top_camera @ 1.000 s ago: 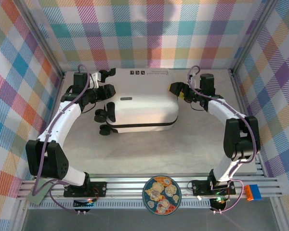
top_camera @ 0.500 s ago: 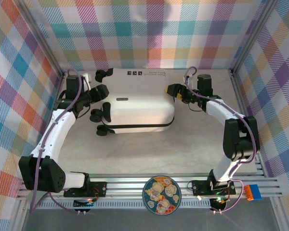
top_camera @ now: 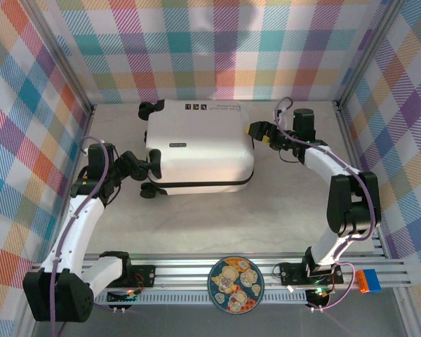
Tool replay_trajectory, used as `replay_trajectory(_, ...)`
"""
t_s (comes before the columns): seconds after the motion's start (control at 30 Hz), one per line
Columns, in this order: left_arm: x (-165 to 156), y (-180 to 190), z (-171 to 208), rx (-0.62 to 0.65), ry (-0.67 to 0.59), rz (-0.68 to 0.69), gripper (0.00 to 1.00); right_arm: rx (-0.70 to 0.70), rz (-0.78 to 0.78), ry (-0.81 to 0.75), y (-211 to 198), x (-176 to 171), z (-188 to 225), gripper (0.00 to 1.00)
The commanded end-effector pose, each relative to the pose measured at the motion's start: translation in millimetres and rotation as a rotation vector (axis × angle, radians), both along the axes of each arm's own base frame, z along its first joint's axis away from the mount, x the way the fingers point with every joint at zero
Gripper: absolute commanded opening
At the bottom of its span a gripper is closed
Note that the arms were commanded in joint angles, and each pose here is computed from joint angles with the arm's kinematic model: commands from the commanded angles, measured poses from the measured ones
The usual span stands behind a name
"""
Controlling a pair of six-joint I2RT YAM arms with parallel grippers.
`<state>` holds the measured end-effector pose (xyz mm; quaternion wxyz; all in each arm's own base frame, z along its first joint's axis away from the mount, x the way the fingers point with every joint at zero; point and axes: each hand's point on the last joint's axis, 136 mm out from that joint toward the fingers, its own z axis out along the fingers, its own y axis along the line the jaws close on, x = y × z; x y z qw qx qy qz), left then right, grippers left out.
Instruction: Pack the luggage
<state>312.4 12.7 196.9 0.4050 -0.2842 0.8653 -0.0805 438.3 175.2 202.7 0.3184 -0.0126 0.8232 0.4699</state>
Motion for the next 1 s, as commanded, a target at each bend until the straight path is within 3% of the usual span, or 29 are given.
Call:
replay_trajectory(0.0, -20, 10, -7, -0.003, 0.013, 0.070, 0.77, -0.006, -0.012, -0.087, -6, 22, 31, 0.99)
replay_trajectory(0.47, -60, -2, -84, -0.174, 0.103, 0.160, 0.71, 0.013, 0.080, -0.126, 11, 121, 50, 0.99)
replay_trajectory(0.63, -65, -25, -103, -0.211, 0.135, 0.086, 0.70, 0.056, 0.187, -0.135, 31, 136, 42, 0.99)
replay_trajectory(0.97, -76, -83, -117, -0.160, 0.170, -0.077, 0.68, 0.072, 0.316, -0.161, 63, 149, 32, 0.99)
